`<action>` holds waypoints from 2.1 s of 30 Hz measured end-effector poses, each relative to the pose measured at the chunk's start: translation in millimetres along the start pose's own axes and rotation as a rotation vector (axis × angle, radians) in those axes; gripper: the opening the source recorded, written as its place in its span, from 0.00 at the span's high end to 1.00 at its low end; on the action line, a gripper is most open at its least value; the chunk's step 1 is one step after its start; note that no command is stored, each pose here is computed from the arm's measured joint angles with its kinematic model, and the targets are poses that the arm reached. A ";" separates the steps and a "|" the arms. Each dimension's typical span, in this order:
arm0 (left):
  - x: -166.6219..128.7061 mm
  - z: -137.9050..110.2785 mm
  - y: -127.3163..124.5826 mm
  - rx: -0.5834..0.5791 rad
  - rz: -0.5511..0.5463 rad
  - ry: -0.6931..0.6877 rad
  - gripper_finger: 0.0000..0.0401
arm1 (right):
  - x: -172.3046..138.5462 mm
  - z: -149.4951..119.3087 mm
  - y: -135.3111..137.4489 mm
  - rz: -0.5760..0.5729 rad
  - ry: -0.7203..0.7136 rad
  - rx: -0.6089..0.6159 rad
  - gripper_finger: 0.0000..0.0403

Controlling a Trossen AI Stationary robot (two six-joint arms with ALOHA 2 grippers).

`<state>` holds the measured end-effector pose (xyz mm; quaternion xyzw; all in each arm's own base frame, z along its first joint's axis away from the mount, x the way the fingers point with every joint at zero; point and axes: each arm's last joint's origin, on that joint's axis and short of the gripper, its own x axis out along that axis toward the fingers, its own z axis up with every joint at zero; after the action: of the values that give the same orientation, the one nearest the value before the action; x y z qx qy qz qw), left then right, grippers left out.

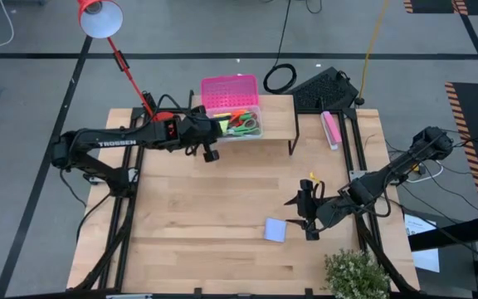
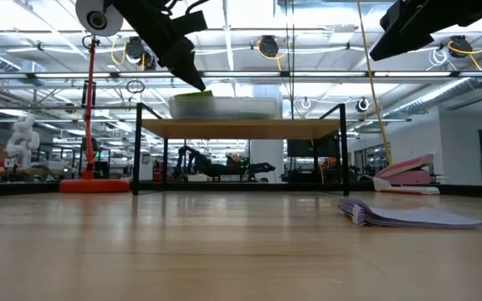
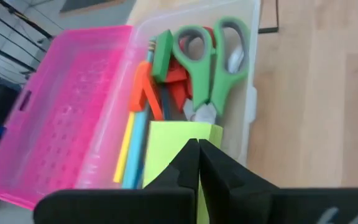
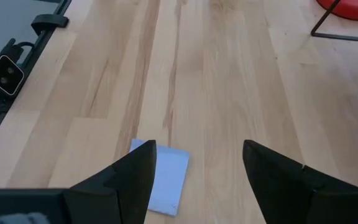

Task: Pack school essentials
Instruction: Put the light green sticky notes into the pink supply box on the shelf, then put the light blue sticky notes into the pink supply box on the shelf

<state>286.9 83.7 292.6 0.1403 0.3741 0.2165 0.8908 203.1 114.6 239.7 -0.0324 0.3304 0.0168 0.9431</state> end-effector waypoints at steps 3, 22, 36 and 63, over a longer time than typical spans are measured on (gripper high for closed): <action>-0.1 -1.5 -2.0 -0.016 -0.055 0.005 0.97 | 0.0 0.0 0.0 0.000 0.000 0.000 0.42; -25.4 27.2 -34.7 0.042 -0.066 -0.157 0.97 | -0.7 -6.6 3.3 0.009 0.029 0.036 0.42; -16.7 31.8 -204.2 0.161 -0.303 -0.305 0.96 | 33.3 -65.9 22.4 0.062 0.276 -0.032 0.42; 119.4 6.5 -277.9 0.076 -0.622 -0.058 0.99 | 78.6 -80.3 29.2 0.118 0.286 -0.727 0.57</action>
<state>444.5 -99.2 110.3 0.0584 0.3812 -0.0844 0.9188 213.0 138.8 126.5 -0.3471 0.4324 0.1820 0.8121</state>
